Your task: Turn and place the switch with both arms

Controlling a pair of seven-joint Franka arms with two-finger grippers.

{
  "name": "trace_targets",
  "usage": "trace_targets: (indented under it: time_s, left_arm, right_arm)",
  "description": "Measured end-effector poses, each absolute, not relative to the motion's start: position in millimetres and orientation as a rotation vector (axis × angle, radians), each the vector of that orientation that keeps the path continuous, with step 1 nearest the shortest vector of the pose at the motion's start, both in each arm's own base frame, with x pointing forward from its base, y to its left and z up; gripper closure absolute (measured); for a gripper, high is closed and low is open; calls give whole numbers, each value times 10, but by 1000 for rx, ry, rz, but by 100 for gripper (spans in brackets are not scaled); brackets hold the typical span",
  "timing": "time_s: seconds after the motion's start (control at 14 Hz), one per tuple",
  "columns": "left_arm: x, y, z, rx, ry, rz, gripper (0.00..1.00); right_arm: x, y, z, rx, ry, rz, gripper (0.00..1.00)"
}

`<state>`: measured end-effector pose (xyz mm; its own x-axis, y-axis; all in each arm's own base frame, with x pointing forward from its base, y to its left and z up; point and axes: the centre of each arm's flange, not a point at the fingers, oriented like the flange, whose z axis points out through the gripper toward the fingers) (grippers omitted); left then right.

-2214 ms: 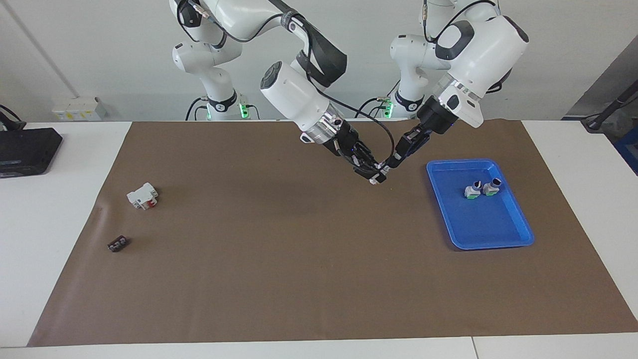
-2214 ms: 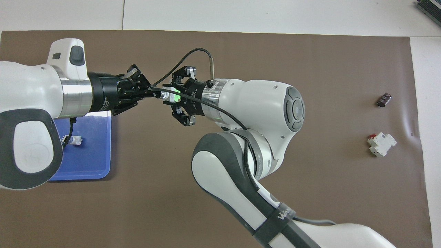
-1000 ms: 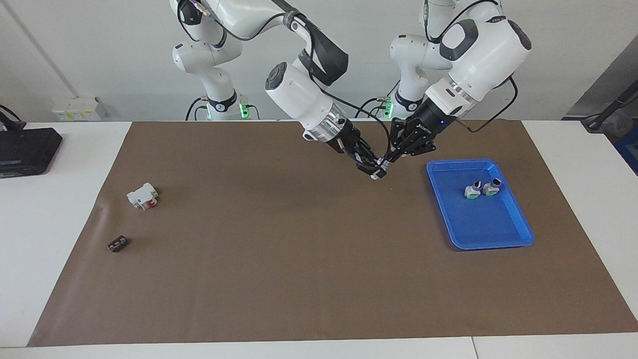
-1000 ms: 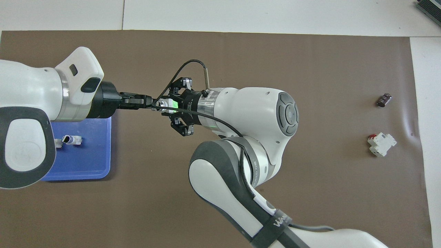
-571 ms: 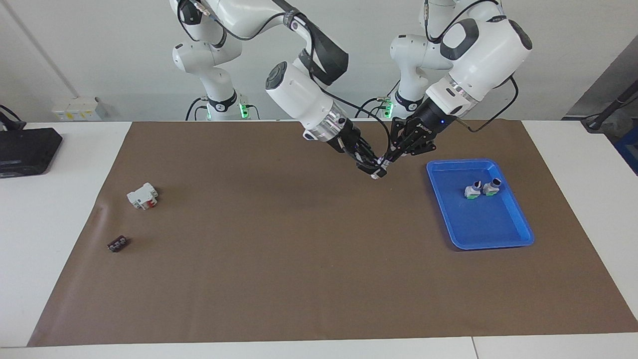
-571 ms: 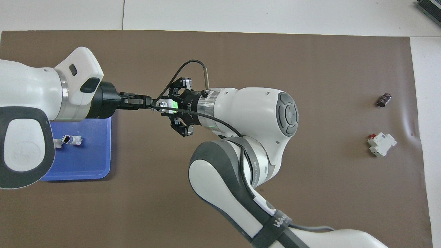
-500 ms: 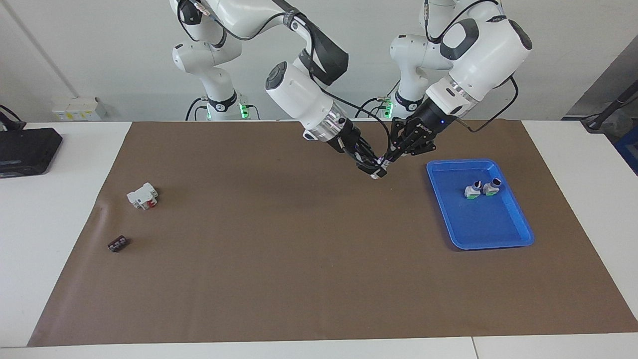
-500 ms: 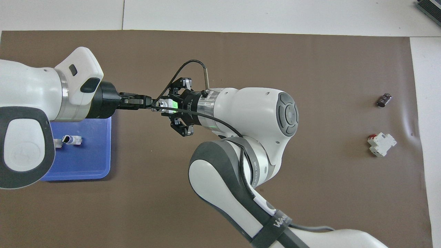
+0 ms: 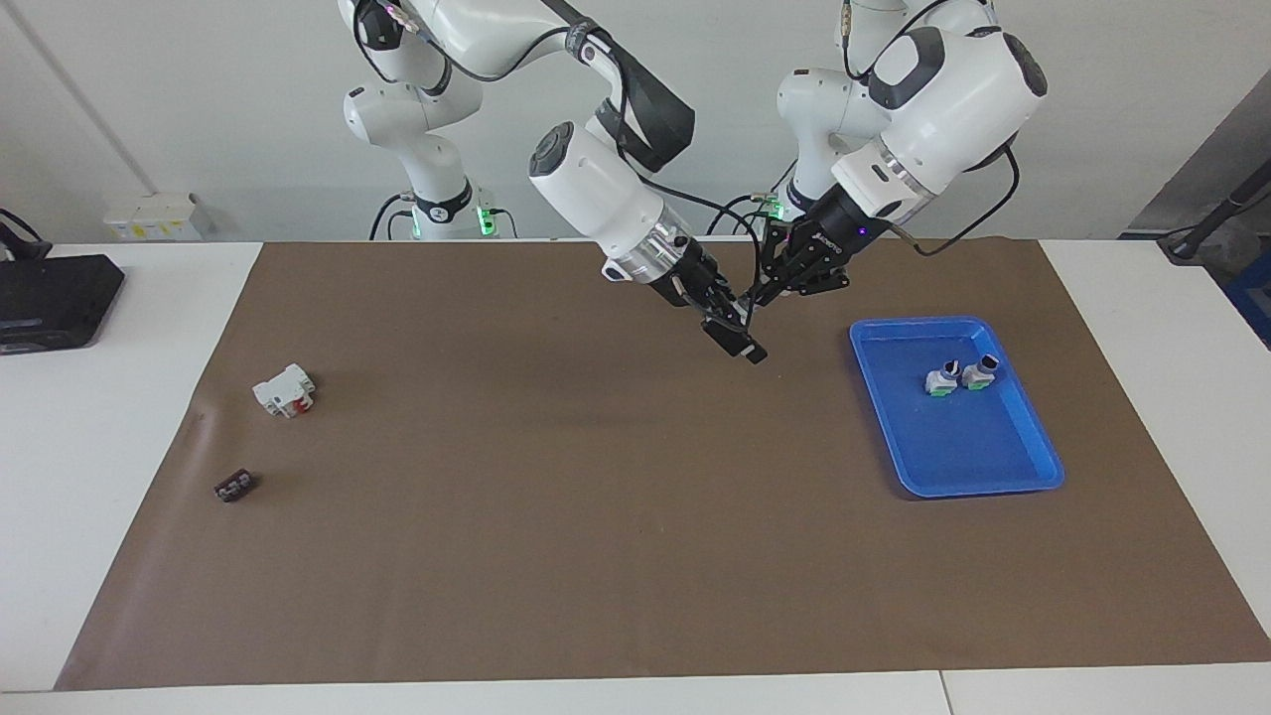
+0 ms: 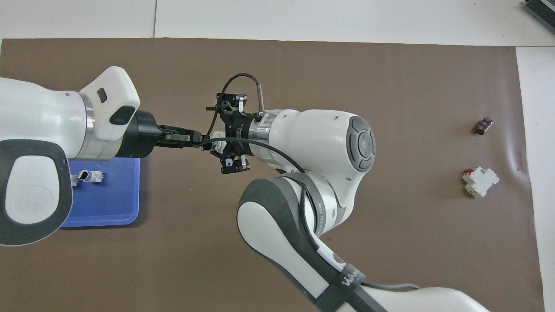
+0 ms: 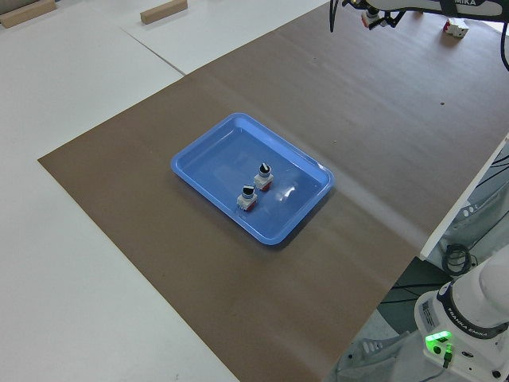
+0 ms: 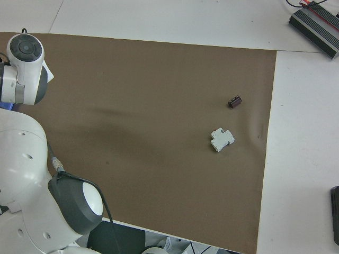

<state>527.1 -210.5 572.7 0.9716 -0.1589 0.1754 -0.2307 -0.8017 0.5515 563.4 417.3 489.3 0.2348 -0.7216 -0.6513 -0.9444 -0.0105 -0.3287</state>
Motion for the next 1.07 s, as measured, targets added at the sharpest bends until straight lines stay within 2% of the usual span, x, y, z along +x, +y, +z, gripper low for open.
trace_targets:
  time_s: [0.29, 0.71, 1.07]
  left_arm:
    - [5307, -2004, 5704, 2522, -246, 161, 90]
    - [5480, -1272, 5601, 2642, -150, 174, 90]
    - [5554, -746, 5540, 2778, -107, 197, 90]
  right_arm:
    - [5650, 4156, 4890, -1792, 1529, 377, 2]
    - [5779, 3877, 4962, -1874, 1493, 269, 1]
    - [5771, 2916, 5269, -2153, 1257, 66, 0]
